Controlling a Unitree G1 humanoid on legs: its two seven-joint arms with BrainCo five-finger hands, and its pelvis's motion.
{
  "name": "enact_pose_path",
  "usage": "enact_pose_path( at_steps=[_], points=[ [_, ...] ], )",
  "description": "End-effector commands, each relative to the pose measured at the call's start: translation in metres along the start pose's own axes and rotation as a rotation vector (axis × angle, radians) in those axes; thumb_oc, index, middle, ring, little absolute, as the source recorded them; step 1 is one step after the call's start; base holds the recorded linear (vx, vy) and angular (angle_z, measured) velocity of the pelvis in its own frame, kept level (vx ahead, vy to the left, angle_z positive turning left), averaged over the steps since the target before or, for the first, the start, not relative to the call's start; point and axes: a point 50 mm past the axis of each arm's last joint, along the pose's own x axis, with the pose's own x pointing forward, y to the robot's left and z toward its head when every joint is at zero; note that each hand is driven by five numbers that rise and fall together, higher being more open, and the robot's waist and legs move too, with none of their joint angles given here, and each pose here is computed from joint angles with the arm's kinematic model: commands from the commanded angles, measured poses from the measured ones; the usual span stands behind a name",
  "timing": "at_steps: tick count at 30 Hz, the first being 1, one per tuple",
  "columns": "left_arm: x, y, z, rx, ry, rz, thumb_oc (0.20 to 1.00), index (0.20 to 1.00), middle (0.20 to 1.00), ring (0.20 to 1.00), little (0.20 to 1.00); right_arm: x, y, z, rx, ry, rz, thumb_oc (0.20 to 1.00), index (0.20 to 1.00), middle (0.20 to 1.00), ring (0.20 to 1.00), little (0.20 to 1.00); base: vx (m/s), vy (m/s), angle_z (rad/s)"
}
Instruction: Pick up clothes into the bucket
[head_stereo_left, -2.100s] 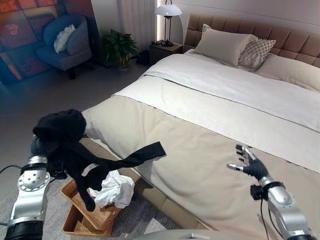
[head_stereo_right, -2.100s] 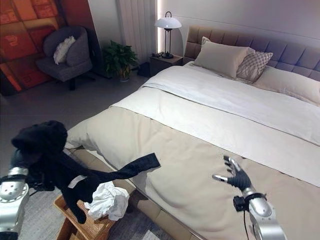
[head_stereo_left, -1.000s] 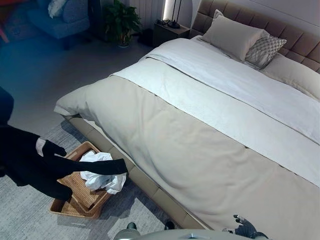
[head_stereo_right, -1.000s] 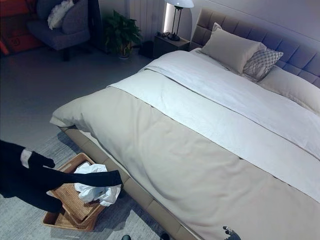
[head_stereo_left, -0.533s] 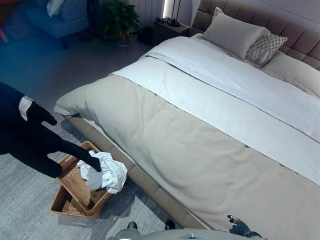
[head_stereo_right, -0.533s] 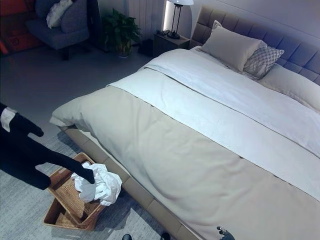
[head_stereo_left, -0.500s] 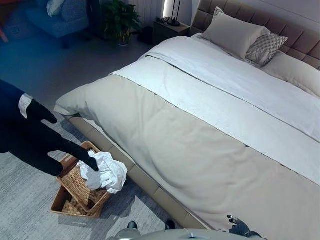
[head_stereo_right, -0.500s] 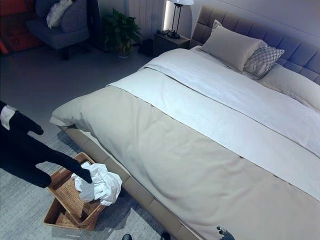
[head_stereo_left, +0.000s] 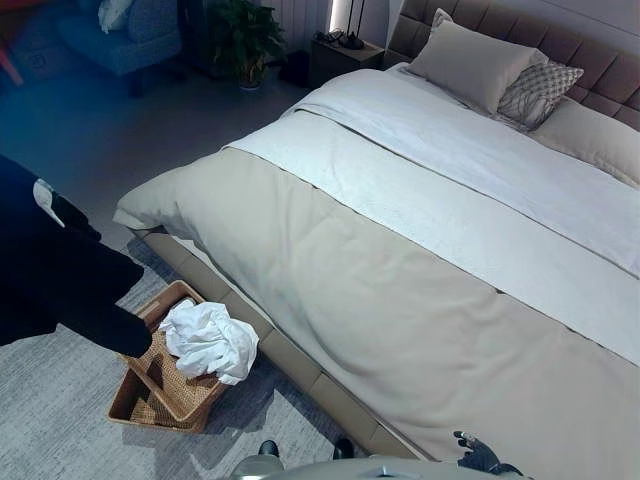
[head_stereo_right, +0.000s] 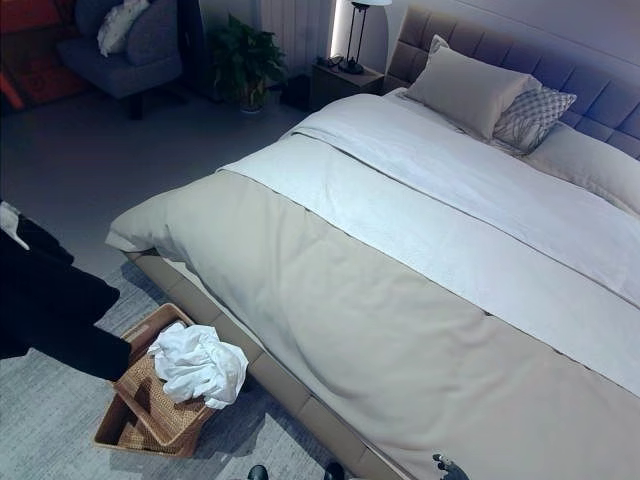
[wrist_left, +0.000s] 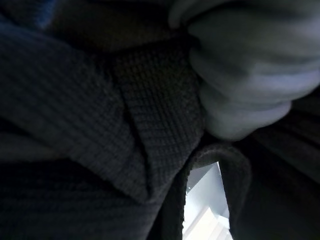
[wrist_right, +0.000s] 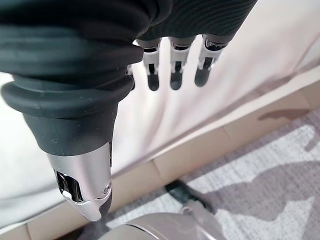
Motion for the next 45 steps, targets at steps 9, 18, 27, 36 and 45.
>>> enact_pose_path(
  at_steps=[9, 18, 27, 36, 45],
  points=[
    [-0.023, -0.008, -0.040, 0.014, 0.157, -0.075, 0.200, 0.200, 0.200, 0.200, 0.200, 0.001, -0.014, 0.003, -0.062, -0.012, -0.041, 1.000, 1.000, 1.000, 1.000, 1.000, 0.00, 0.000, 0.00],
    [-0.077, -0.035, -0.091, 0.014, 0.430, -0.177, 0.200, 0.200, 0.200, 0.200, 0.200, 0.001, -0.013, 0.008, -0.058, -0.033, -0.047, 1.000, 1.000, 1.000, 1.000, 1.000, 0.00, 0.000, 0.00],
    [-0.106, -0.045, -0.113, 0.082, 0.554, -0.239, 0.200, 0.200, 0.200, 0.200, 0.200, 0.000, -0.012, 0.006, -0.062, -0.032, -0.058, 1.000, 1.000, 1.000, 1.000, 1.000, -0.01, 0.002, -0.05],
    [-0.147, -0.061, -0.132, 0.148, 0.686, -0.348, 0.200, 0.200, 0.200, 0.200, 0.200, 0.000, -0.017, 0.016, -0.064, -0.079, -0.082, 1.000, 1.000, 1.000, 1.000, 1.000, -0.04, 0.001, -0.03],
    [-0.144, -0.082, -0.122, 0.106, 0.639, -0.385, 0.200, 0.200, 0.200, 0.200, 0.200, 0.001, -0.019, 0.029, -0.073, -0.124, -0.087, 1.000, 1.000, 1.000, 1.000, 1.000, -0.06, -0.001, -0.07]
  ],
)
